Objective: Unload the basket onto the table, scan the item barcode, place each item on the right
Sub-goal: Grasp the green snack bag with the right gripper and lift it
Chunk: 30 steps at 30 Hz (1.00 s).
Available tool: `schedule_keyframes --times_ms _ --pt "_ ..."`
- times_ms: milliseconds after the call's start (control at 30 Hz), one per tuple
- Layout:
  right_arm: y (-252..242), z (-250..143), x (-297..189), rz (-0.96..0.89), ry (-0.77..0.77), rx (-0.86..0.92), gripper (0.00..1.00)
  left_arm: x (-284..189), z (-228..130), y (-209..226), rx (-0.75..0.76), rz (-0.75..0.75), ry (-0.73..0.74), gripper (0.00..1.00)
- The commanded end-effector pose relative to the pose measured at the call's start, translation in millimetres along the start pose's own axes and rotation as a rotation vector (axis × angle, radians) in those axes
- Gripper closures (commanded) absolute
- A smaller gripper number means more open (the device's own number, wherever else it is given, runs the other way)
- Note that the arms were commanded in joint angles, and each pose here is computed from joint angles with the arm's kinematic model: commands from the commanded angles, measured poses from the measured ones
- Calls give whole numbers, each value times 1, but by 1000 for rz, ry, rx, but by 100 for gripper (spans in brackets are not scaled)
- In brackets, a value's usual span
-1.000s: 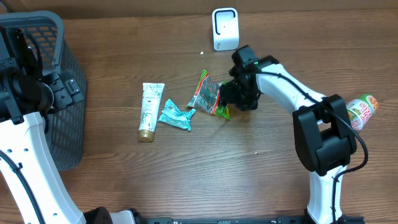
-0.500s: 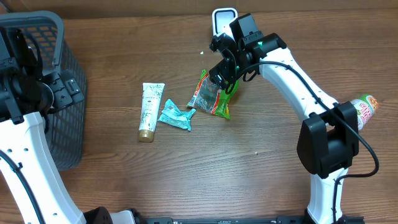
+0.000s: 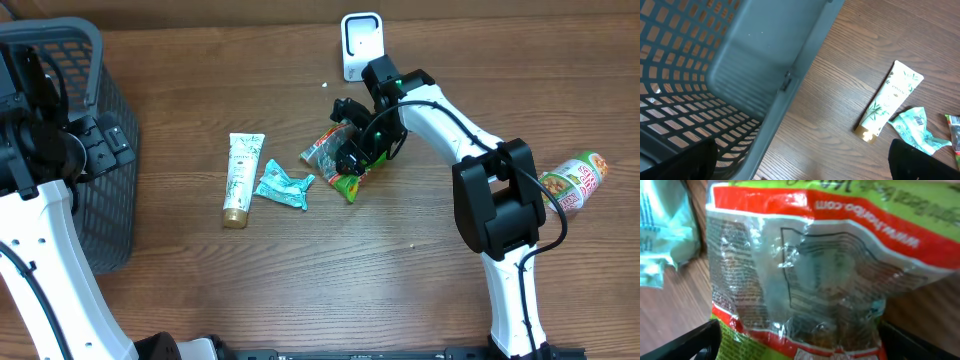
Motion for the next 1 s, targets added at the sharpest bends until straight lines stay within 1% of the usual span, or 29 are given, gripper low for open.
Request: schedule_keyframes --times_ms 0,133,200,300,367,400,433,467,500,567,633,667,767,800,867,967 --pt "10 -1 7 39 0 165 6 1 0 1 14 -2 0 0" --pt "5 -15 35 -30 20 377 8 1 0 1 14 -2 0 0" --pt "6 -17 40 -63 22 447 8 1 0 1 14 -2 0 0" --pt "11 -15 42 -65 17 496 8 1 0 1 14 -2 0 0" --pt "13 -14 44 -74 16 508 9 1 0 1 14 -2 0 0" --pt "13 -14 45 -92 13 505 13 1 0 1 14 -2 0 0" --pt "11 -14 45 -118 6 518 23 1 0 1 14 -2 0 0" --pt "8 -13 45 -158 -4 538 42 1 0 1 14 -2 0 0" --pt "2 -11 47 -234 -35 583 60 1 0 1 14 -2 0 0" --pt "1 -8 49 -273 -54 584 60 1 0 1 14 -2 0 0" --pt "2 -7 50 -295 -65 587 63 1 0 1 14 -2 0 0" --pt "1 -7 50 -302 -67 594 67 1 0 1 14 -2 0 0" --pt "4 -6 48 -275 -60 599 95 1 0 1 14 -2 0 0" --pt "3 -5 45 -264 -57 607 96 1 0 1 14 -2 0 0" --pt "-2 -4 35 -265 -51 626 96 1 0 1 14 -2 0 0" --pt "-12 -1 12 -272 -64 598 96 1 0 1 14 -2 0 0"
Point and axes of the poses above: each gripper's point midway between its finger pads, its own x axis out along the fingers, its own y axis along the line the jaws close on, z = x × y, the point moved 4 cm from there along -x, back along the fingers, and after that the axes turned 12 degrees about x, right-handed, at the moved point
